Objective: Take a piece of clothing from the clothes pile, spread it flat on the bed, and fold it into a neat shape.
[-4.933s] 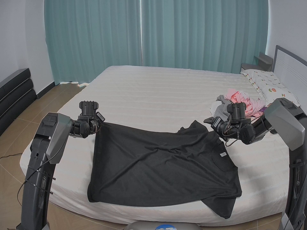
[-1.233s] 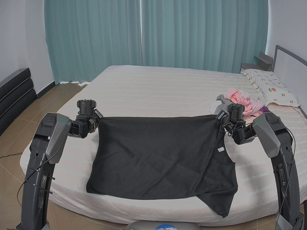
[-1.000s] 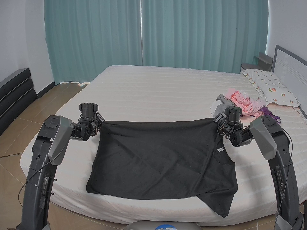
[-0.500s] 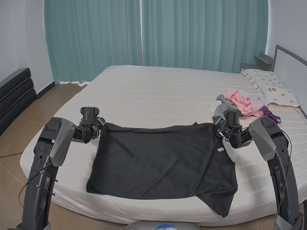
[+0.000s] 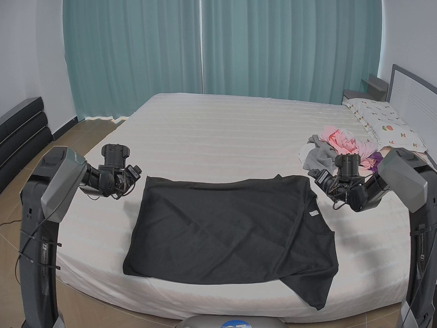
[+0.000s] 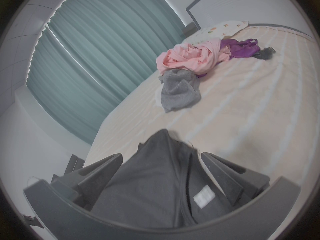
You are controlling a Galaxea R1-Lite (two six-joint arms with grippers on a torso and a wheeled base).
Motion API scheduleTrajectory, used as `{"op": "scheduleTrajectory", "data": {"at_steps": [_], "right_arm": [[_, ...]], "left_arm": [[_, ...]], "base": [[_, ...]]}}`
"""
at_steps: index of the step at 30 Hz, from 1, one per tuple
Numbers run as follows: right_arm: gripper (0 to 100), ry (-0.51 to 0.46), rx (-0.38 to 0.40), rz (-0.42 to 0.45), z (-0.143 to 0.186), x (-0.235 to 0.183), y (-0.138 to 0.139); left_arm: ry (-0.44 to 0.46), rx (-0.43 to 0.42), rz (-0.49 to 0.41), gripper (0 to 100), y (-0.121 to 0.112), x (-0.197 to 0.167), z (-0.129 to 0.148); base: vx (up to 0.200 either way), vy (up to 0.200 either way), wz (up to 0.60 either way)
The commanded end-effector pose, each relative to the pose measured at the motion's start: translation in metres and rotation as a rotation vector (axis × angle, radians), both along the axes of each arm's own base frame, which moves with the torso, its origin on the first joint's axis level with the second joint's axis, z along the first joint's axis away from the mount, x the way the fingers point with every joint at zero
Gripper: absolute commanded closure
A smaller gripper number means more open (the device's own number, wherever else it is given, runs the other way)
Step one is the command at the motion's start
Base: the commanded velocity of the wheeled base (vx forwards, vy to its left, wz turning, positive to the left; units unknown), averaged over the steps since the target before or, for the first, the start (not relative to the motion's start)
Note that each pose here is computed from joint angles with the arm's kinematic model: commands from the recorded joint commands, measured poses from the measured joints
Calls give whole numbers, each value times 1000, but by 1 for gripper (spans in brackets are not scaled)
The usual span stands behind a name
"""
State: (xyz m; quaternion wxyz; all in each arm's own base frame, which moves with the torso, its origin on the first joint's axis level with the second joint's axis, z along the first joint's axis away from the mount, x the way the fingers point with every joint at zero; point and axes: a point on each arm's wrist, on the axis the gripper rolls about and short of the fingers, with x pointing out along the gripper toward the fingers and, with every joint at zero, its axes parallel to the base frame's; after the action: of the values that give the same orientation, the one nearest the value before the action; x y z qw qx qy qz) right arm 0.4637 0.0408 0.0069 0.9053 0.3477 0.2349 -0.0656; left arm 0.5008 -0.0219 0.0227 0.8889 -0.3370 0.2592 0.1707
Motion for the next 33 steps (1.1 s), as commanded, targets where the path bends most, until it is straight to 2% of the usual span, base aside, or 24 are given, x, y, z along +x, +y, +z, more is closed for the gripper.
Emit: {"op": "scheduleTrajectory", "data": {"at_steps": [1, 8, 14, 20, 24, 30, 33], "right_arm": [[0, 67, 72, 94, 61, -99, 8], [0, 146, 93, 146, 55, -158, 10], [0, 232, 108, 169, 32, -194, 15], [0, 275, 134, 179, 15, -205, 14], [0, 283, 136, 177, 6, -207, 13], [0, 315, 147, 191, 0, -219, 11], [0, 321, 149, 194, -1, -222, 11]], "left_arm": [[64, -71, -76, 0, 2, -92, 67], [183, -98, -91, 0, -4, -153, 61], [287, -195, -166, 0, -23, -198, 51], [340, -251, -197, 0, -30, -210, 37], [336, -256, -204, 0, -31, -212, 30], [407, -254, -206, 0, -33, -213, 11], [413, -254, -205, 0, -33, -212, 9]], "base": [[0, 0, 0], [0, 0, 0], [0, 0, 0], [0, 0, 0], [0, 0, 0], [0, 0, 0], [0, 0, 0]]}}
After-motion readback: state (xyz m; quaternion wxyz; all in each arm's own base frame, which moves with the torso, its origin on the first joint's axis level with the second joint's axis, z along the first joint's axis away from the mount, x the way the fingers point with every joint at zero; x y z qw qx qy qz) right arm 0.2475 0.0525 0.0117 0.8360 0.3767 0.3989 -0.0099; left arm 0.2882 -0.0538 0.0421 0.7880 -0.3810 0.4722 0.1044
